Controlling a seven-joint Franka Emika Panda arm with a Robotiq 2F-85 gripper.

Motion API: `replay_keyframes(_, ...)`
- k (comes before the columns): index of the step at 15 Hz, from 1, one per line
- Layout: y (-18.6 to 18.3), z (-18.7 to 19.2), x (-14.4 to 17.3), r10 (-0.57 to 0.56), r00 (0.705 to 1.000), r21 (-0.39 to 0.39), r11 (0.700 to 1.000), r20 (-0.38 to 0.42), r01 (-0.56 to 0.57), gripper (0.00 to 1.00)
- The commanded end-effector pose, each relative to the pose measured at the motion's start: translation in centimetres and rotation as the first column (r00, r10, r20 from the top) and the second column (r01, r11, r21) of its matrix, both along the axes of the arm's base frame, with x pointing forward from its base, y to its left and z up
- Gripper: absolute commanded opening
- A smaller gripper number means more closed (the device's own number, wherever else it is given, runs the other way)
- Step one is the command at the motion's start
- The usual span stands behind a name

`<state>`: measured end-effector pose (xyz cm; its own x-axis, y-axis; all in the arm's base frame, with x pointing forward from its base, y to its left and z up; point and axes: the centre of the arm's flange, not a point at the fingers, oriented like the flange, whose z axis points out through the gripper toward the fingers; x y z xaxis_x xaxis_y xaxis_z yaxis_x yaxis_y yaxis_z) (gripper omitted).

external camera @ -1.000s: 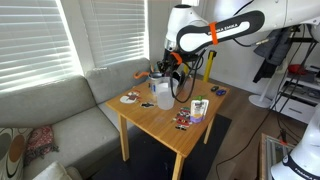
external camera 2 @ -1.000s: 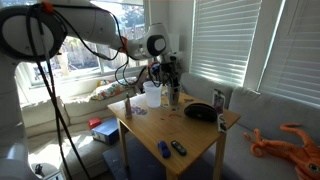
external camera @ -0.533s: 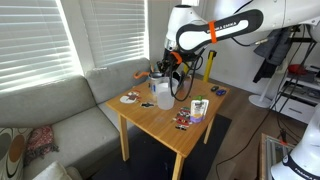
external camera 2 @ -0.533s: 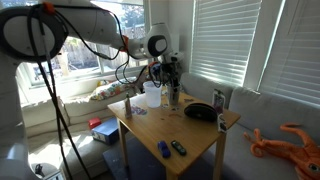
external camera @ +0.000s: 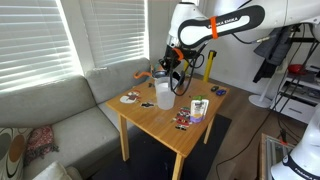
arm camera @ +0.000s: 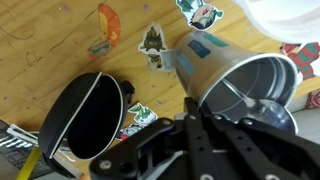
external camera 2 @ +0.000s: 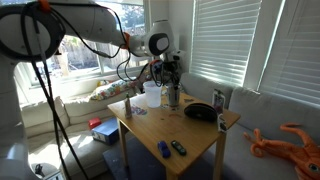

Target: Pick up the metallic cup and put it in the clear frost cold cup, remove the spoon from the metallic cup that is inside the clear frost cold cup and put it on the table

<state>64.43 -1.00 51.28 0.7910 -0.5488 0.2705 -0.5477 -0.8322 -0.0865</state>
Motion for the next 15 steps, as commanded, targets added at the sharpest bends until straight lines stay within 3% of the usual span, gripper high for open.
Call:
replay_keyframes(1, -1.0, 1.8, -1.3, -0.003, 1.0, 0.025, 1.0, 0.028, 0.002, 0.01)
replay_keyframes(10, 2.4, 13.7, -8.9, 0.133, 0.968, -0.042, 0.991, 0.213, -0.127, 0.01)
replay_keyframes(12, 3.5, 15.0, -10.3, 0.171, 0.957, -0.037, 0.985, 0.235, -0.167, 0.01)
replay_keyframes(15, 5.2, 14.4, -11.0, 0.191, 0.961, -0.009, 0.981, 0.201, -0.193, 0.01)
